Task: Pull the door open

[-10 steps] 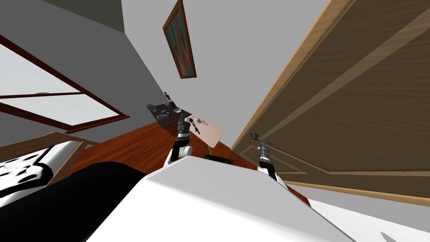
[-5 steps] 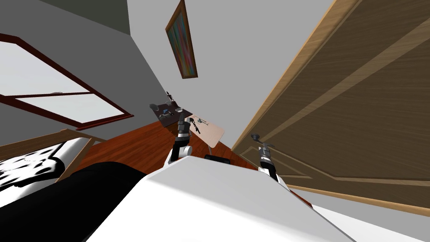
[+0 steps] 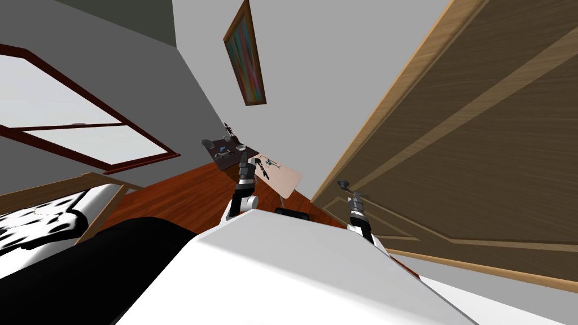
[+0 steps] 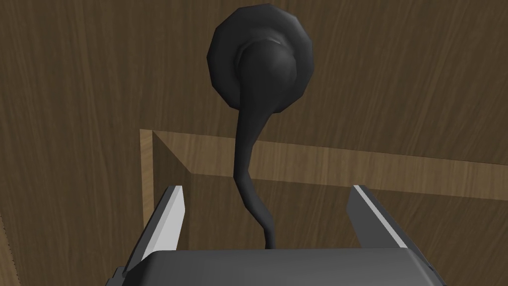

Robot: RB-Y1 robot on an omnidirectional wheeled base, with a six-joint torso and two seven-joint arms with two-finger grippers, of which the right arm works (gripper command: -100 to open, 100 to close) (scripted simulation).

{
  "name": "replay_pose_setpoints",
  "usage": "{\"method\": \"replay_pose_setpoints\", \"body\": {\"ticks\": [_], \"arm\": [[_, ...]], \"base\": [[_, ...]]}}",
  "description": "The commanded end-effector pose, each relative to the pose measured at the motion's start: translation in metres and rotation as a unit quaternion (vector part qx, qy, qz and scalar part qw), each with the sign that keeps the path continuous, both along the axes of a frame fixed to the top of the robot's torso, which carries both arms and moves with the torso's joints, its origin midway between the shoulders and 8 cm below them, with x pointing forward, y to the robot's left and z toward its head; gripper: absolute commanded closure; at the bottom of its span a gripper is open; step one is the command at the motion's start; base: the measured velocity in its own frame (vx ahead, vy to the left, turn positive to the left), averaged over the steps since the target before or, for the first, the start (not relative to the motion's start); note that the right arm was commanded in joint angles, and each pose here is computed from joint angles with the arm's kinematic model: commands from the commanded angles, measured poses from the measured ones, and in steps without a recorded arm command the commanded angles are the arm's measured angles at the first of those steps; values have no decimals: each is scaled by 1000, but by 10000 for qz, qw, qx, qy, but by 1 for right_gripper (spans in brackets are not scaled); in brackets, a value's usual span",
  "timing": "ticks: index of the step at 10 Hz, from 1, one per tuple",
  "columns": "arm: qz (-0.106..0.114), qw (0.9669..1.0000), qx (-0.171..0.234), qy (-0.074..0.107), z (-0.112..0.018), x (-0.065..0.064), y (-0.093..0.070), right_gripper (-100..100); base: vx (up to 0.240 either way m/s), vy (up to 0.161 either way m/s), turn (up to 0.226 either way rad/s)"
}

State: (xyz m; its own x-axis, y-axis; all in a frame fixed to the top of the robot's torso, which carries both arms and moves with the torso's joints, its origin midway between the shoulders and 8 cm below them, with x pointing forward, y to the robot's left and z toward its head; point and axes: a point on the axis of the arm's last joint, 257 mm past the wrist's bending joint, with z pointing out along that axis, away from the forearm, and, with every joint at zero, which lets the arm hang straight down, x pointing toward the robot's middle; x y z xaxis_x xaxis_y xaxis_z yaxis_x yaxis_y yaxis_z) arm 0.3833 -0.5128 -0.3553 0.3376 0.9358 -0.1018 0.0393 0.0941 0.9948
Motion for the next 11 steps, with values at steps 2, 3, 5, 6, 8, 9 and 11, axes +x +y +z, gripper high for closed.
{"method": "replay_pose_setpoints", "body": {"ticks": [2, 3, 5, 6, 8, 9, 11], "arm": [[0, 10000, 0, 0, 0, 0, 0, -100], [0, 10000, 0, 0, 0, 0, 0, -100], [-54, 10000, 0, 0, 0, -3, -7, -100], [-54, 10000, 0, 0, 0, -3, -7, -100], [-54, 10000, 0, 0, 0, -3, -7, -100], [-54, 10000, 0, 0, 0, -3, -7, -100], [-54, 10000, 0, 0, 0, -3, -7, -100]], "base": [[-1, 3, -9], [0, 0, 0], [8, -18, 53], [14, -33, 94], [-1, 3, -10], [-2, 5, -14], [2, -4, 13]]}}
